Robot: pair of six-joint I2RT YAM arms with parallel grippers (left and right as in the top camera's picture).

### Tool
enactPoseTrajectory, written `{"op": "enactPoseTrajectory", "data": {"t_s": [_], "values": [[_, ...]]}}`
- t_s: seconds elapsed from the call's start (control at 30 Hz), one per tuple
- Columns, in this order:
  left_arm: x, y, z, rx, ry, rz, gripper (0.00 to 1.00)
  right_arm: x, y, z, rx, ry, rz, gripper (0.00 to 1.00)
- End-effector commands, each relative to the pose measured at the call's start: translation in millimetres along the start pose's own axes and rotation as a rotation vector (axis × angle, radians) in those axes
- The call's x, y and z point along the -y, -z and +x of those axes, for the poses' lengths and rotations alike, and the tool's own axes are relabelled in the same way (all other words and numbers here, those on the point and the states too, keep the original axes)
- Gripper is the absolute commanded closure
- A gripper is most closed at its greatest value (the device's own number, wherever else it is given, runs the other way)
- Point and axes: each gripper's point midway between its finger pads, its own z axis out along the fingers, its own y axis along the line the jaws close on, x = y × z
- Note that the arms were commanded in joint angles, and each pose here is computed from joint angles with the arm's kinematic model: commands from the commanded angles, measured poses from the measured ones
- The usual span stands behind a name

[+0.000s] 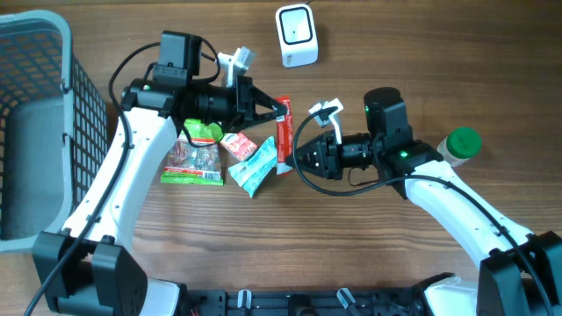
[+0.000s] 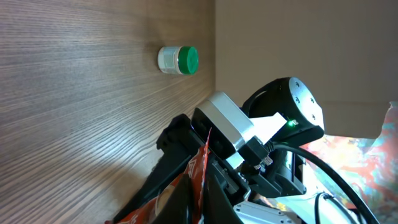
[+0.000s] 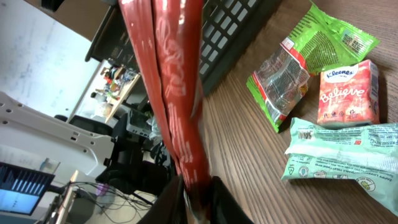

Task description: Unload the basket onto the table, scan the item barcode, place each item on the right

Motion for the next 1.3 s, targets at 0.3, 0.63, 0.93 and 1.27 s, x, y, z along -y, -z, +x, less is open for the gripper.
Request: {"op": "enactPoseTrajectory", "data": {"t_s": [0.3,0.63,0.93,1.27], "values": [[1,3,-1,-0.005,0.022,0.025,0.96,-15,1,-3,0.006,0.071,-0.068,0.82],[1,3,-1,-0.004,0.022,0.025,0.96,-15,1,-3,0.006,0.066,-0.069,0.78],[1,3,-2,-0.004,0.021,0.025,0.96,-18,1,-2,0.002,0.069,-0.087,0.8],[-1,3,-3,0.002,0.02,0.015,0.96,-20,1,-2,0.0,0.069,-0.097,0.95]]}}
